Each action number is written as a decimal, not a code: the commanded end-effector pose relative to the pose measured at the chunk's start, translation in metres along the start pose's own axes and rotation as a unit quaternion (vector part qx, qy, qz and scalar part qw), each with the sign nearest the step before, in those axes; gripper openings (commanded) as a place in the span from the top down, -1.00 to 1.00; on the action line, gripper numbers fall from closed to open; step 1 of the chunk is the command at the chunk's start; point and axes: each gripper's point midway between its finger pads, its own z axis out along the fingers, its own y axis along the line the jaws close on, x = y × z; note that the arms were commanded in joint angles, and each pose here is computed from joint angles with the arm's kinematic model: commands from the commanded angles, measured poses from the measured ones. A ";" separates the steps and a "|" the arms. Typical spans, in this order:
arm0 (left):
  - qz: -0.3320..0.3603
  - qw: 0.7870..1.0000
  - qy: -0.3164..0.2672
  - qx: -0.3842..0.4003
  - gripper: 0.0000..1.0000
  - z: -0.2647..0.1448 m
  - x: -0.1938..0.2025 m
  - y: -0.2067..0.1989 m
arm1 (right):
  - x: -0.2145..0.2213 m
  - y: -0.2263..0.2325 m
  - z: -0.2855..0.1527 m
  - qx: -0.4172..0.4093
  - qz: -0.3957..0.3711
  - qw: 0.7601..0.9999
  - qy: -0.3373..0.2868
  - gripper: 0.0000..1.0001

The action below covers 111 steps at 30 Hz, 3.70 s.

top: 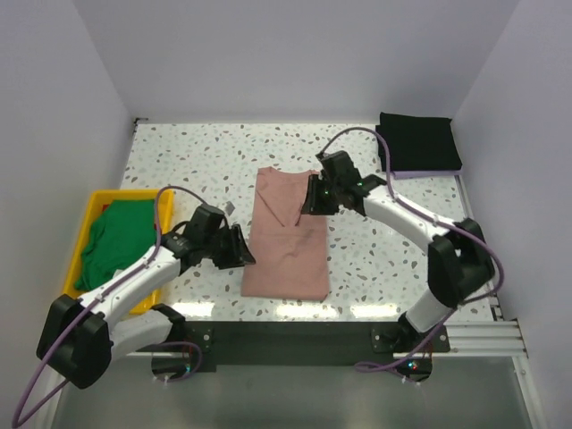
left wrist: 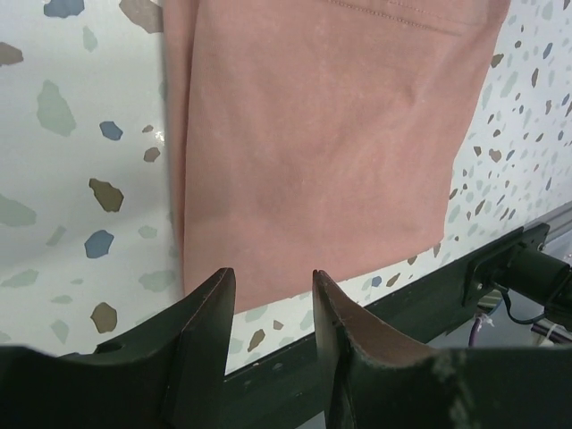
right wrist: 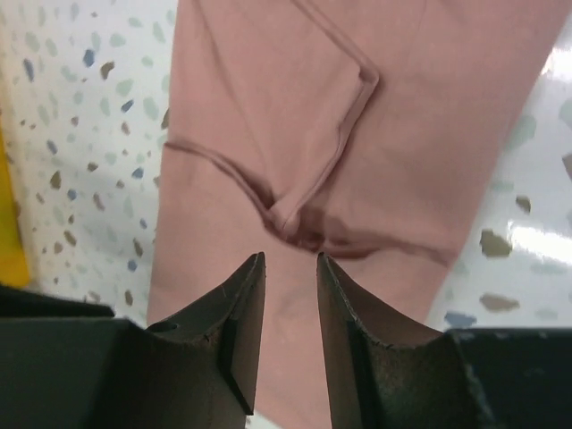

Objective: Fold and stack the t-shirts
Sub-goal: Fold the tshirt

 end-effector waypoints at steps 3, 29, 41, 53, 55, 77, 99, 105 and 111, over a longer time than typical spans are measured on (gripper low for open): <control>0.038 0.999 -0.031 0.024 0.10 0.002 -0.024 -0.016 | -0.037 0.001 0.053 0.025 -0.025 0.999 -0.012 0.36; 0.028 0.997 -0.011 0.067 0.16 0.017 -0.008 -0.016 | -0.042 -0.022 0.110 0.083 -0.030 0.996 0.006 0.33; 0.025 0.997 -0.011 0.066 0.18 0.015 -0.005 -0.015 | -0.044 -0.008 0.107 0.048 -0.027 0.998 0.000 0.87; 0.021 0.998 -0.010 0.064 0.21 0.016 -0.003 -0.012 | -0.030 0.056 0.095 -0.050 -0.061 0.997 -0.016 0.96; 0.020 0.998 -0.009 0.063 0.21 0.016 -0.001 -0.010 | -0.028 0.067 0.094 -0.062 -0.070 0.995 -0.019 0.96; 0.010 0.999 -0.010 0.052 0.22 0.016 0.004 -0.003 | 0.012 0.098 0.108 -0.083 -0.122 0.989 0.018 0.78; 0.004 0.999 -0.012 0.041 0.22 0.021 0.003 0.003 | -0.042 0.021 0.084 -0.029 -0.006 0.997 -0.068 0.91; 0.005 0.999 -0.008 0.040 0.22 0.023 0.005 0.004 | -0.041 0.001 0.078 -0.004 0.018 0.996 -0.083 0.90; 0.001 0.999 -0.006 0.037 0.21 0.025 0.006 0.007 | -0.037 -0.014 0.080 0.027 0.030 0.996 -0.080 0.61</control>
